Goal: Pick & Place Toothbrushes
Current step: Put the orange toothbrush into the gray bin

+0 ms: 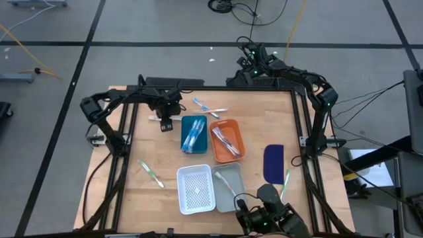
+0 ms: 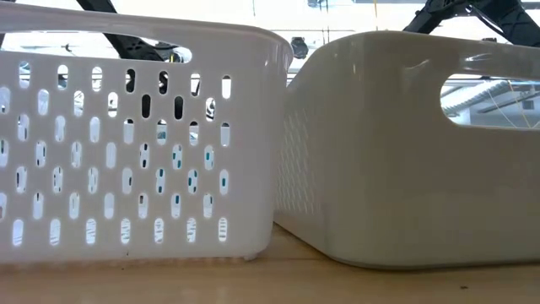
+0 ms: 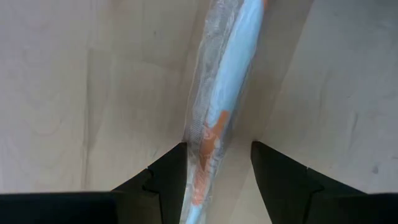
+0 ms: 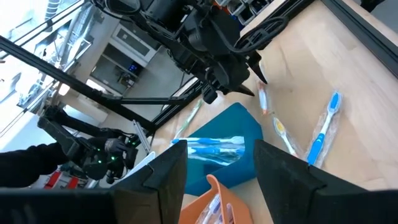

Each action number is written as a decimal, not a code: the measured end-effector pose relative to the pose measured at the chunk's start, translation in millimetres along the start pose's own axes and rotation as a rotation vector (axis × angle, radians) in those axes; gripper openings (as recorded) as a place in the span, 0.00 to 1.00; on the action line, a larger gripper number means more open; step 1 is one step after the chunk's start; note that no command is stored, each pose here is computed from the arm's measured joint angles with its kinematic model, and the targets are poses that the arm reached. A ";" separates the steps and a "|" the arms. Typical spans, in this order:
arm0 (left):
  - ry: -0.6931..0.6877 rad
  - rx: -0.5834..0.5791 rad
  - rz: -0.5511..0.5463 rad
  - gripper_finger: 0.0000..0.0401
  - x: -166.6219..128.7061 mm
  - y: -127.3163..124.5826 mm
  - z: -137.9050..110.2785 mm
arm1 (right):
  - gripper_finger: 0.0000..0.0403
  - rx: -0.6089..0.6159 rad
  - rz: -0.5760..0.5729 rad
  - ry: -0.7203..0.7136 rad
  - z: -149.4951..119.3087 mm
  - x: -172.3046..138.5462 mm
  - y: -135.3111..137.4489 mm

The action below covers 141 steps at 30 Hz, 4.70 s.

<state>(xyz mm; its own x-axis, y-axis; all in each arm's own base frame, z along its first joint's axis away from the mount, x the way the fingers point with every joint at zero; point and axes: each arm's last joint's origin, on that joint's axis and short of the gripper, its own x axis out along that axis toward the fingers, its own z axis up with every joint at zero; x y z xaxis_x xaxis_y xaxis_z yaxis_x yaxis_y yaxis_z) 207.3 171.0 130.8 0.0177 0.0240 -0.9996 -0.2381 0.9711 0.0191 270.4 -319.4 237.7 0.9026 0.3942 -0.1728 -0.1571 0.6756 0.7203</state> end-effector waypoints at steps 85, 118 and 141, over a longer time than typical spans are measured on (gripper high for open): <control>0.334 -0.014 -0.092 0.00 -35.7 96.2 100.9 | 0.43 0.018 0.001 -0.001 0.4 0.3 0.1; 0.230 0.003 -0.069 0.00 -39.2 95.7 126.2 | 0.43 -0.094 -0.015 -0.049 18.6 -20.2 44.9; 0.342 -0.040 -0.197 0.00 -46.0 94.5 108.8 | 0.43 -0.056 -0.301 0.131 -17.4 -14.8 27.9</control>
<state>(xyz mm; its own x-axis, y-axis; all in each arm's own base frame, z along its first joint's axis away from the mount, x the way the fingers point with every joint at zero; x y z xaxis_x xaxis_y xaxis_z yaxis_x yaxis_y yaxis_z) 289.6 287.5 181.2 -0.2562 -0.2486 -0.9341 -0.3002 0.9391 -0.1675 245.7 -295.5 248.7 0.8535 0.2461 -0.4593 0.0833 0.8057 0.5865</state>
